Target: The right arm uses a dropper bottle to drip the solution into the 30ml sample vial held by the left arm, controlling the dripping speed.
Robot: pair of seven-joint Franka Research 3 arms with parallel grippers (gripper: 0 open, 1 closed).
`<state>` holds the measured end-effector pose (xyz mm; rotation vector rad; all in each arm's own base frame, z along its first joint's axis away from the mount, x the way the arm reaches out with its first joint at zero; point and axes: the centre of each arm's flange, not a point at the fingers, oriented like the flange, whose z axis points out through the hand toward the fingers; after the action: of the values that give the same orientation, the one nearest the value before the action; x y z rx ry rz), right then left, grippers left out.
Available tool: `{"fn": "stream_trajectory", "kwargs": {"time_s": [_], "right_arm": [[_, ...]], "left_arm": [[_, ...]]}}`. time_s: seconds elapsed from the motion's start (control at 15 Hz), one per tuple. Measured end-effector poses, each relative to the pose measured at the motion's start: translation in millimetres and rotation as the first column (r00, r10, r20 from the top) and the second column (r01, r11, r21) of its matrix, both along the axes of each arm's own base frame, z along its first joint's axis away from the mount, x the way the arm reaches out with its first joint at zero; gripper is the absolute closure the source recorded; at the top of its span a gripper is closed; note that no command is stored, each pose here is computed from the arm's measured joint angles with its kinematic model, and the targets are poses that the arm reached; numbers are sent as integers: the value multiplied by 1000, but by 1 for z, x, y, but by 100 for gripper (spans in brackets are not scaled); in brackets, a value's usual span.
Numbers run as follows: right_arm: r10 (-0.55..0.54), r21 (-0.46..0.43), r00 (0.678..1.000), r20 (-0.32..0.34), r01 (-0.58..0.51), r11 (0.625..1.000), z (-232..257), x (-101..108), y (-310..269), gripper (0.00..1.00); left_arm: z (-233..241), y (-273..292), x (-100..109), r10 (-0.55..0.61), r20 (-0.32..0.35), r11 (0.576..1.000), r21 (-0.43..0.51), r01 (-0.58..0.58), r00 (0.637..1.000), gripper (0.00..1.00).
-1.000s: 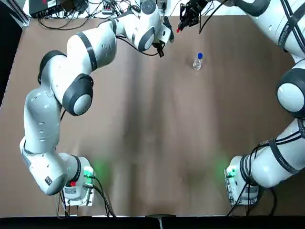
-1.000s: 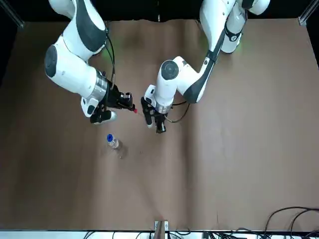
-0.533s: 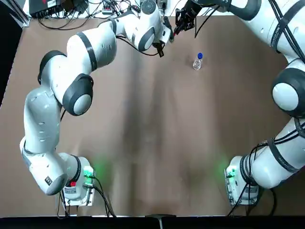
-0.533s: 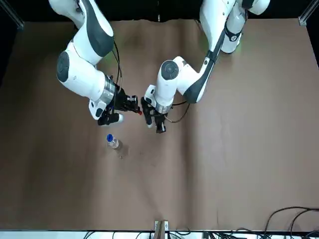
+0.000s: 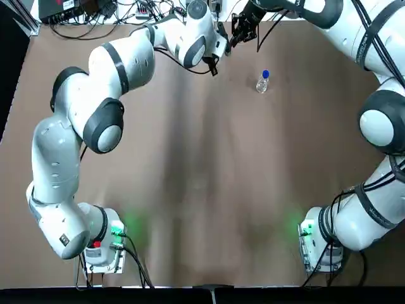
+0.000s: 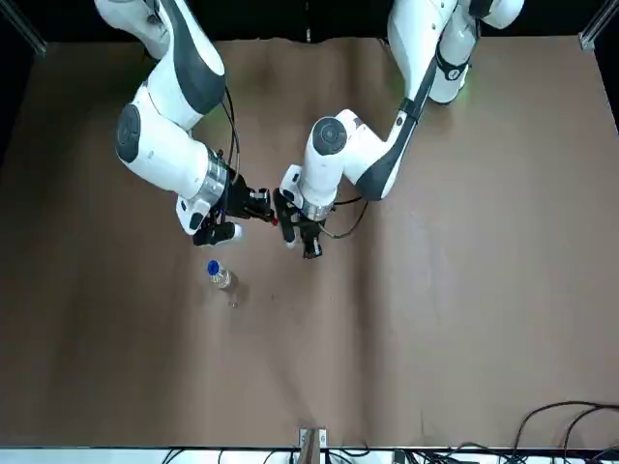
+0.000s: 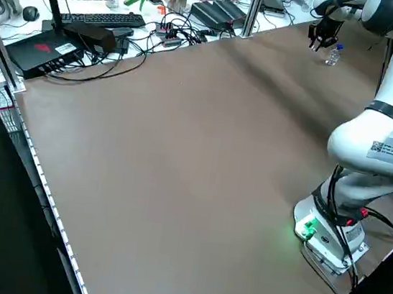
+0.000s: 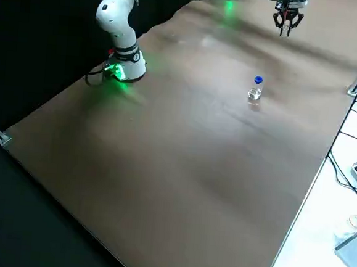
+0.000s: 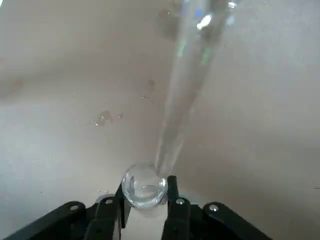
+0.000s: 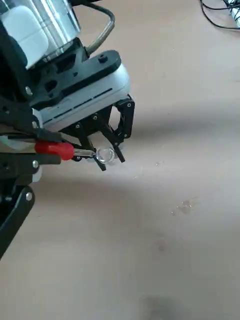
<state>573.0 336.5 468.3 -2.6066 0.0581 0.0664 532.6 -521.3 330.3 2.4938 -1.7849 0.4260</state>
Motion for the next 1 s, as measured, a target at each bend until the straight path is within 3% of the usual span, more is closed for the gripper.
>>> {"fn": "stream_trajectory", "kwargs": {"time_s": [1.0], "right_arm": [[-11, 3, 1000, 27, 11, 1000, -7, 3, 7, 88]], "left_arm": [[0, 0, 0, 1, 0, 1000, 1, -1, 1000, 68]]}}
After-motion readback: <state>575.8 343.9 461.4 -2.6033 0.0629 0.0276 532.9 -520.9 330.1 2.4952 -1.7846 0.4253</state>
